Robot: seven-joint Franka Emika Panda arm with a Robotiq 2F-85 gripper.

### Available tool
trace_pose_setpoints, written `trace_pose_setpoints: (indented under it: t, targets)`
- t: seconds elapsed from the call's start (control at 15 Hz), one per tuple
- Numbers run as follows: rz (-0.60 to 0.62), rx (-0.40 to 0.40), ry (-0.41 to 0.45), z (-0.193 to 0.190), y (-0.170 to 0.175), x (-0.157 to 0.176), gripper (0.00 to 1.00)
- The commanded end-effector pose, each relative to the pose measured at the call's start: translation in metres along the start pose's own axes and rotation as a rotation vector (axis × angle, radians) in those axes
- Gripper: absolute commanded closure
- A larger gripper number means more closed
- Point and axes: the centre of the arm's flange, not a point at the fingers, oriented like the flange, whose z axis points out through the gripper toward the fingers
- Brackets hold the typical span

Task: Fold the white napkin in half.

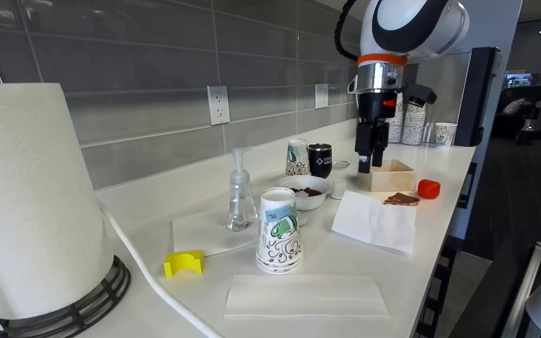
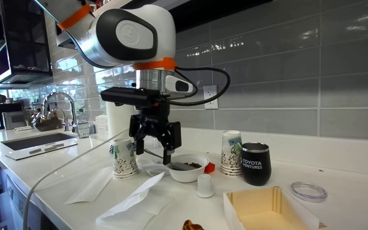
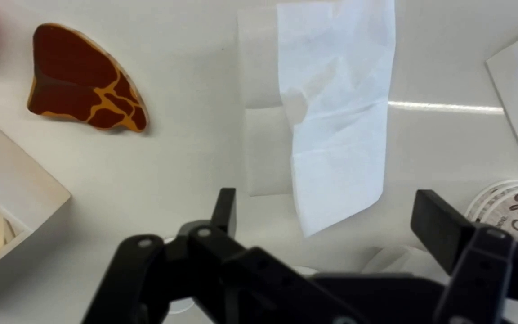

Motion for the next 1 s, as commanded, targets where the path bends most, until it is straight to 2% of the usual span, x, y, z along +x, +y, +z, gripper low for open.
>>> trace_pose_setpoints:
  t: [0.0, 0.27, 0.4, 0.67, 0.93]
  targets:
    - [-0.084, 0.017, -0.067, 0.008, -0.025, -0.009, 0.00]
    - [-0.169, 0.046, -0.202, 0.031, -0.044, -0.012, 0.00]
    - [-0.211, 0.088, -0.261, 0.042, -0.047, -0.011, 0.00]
    - [-0.275, 0.153, -0.264, 0.066, -0.045, -0.003, 0.00]
    - [-0.294, 0.153, -0.224, 0.082, -0.040, 0.008, 0.00]
